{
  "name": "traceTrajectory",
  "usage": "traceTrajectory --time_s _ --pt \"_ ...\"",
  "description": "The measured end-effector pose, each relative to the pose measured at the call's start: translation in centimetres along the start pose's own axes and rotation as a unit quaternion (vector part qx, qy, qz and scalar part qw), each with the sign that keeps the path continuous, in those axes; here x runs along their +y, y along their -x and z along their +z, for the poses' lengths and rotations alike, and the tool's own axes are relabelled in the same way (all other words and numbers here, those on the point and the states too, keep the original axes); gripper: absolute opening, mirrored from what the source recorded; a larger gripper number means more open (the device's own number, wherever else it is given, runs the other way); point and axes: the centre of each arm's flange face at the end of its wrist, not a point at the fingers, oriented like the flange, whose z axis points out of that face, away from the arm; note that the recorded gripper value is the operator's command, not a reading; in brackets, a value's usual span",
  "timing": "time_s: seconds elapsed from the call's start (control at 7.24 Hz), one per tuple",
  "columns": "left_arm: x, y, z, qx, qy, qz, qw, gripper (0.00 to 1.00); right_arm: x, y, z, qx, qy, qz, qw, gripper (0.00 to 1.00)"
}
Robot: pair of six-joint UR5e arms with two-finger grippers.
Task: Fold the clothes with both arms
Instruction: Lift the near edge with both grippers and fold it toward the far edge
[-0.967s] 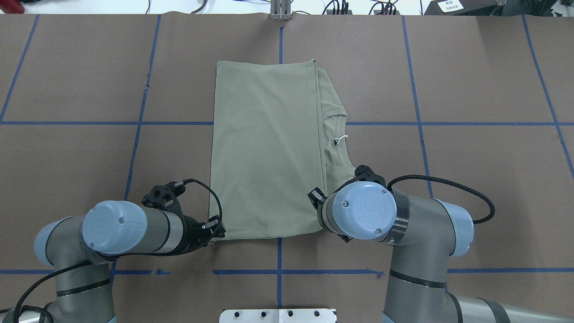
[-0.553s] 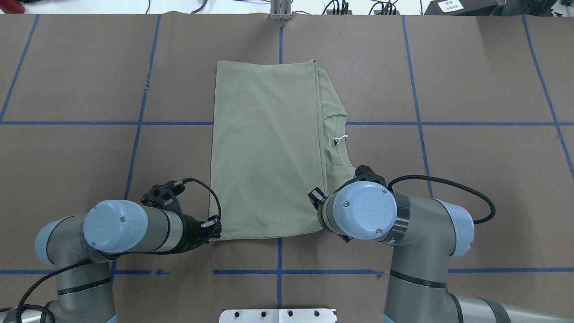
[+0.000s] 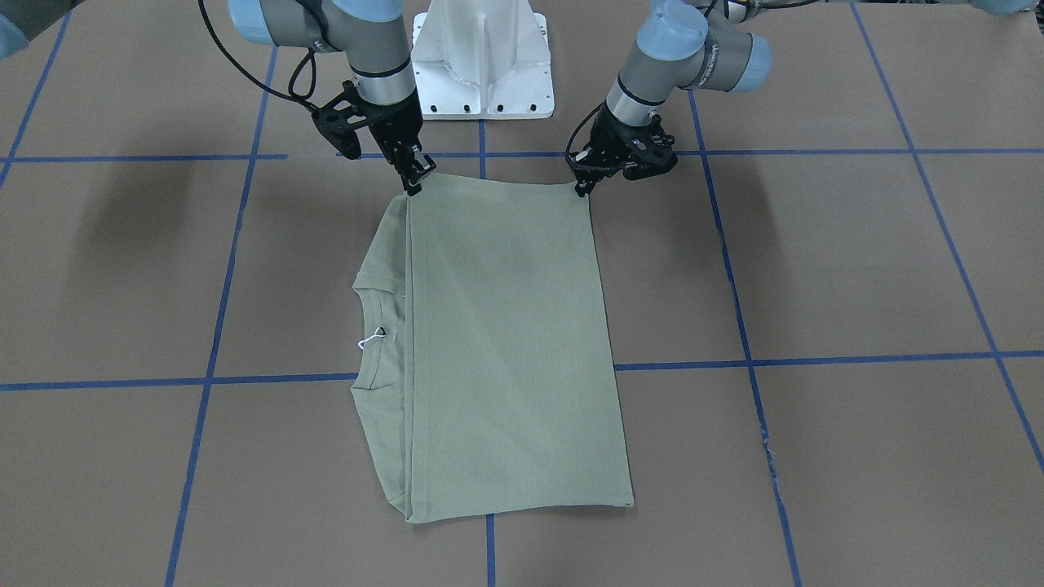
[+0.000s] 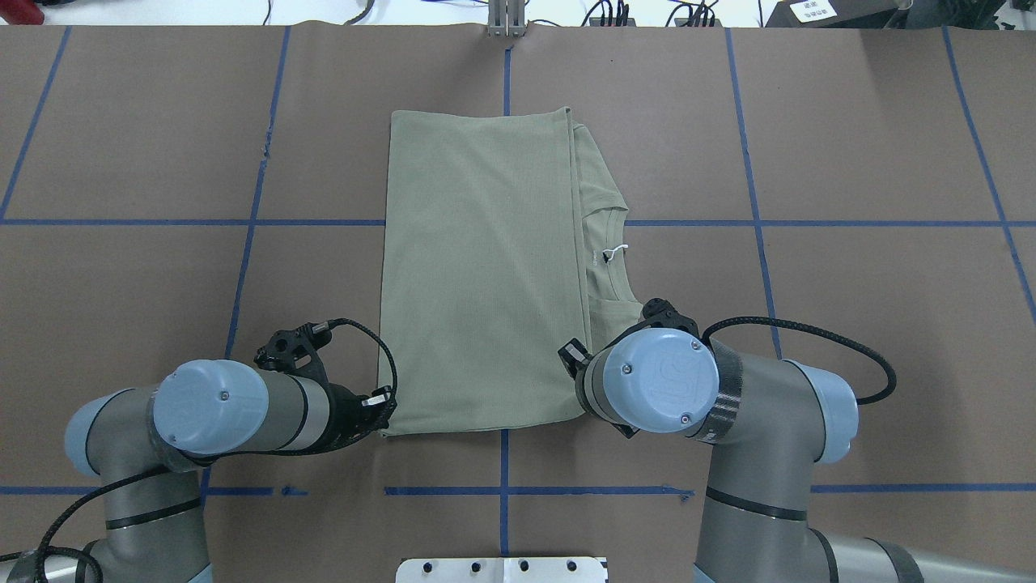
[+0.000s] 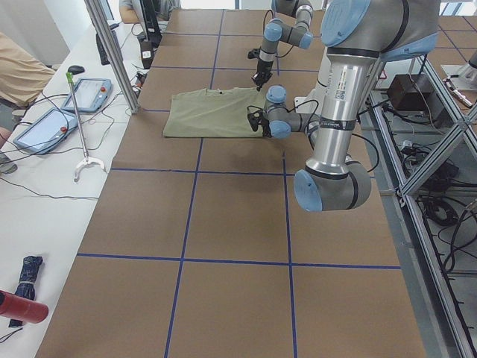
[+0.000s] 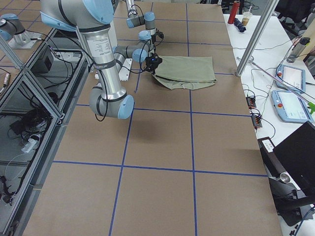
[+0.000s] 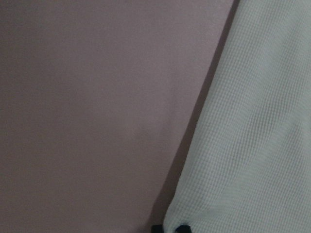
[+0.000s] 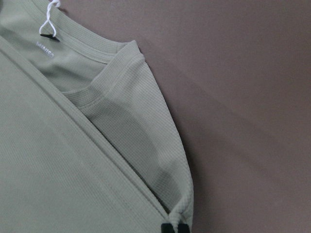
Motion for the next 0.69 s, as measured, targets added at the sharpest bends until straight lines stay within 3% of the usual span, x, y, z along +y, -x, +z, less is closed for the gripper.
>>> traceTrajectory --time_s 0.41,0.69 --pt "0.9 -1.2 -2.4 0.023 0.012 0.008 0.9996 0.0 0.5 -0.6 -0.2 0.0 0.003 -0.004 1.0 0.0" --pt "2.0 -2.2 -6.5 0.058 0.025 0.016 0.9979 0.0 1.9 -2.6 -2.0 -0.003 0.023 -0.009 0.9997 0.0"
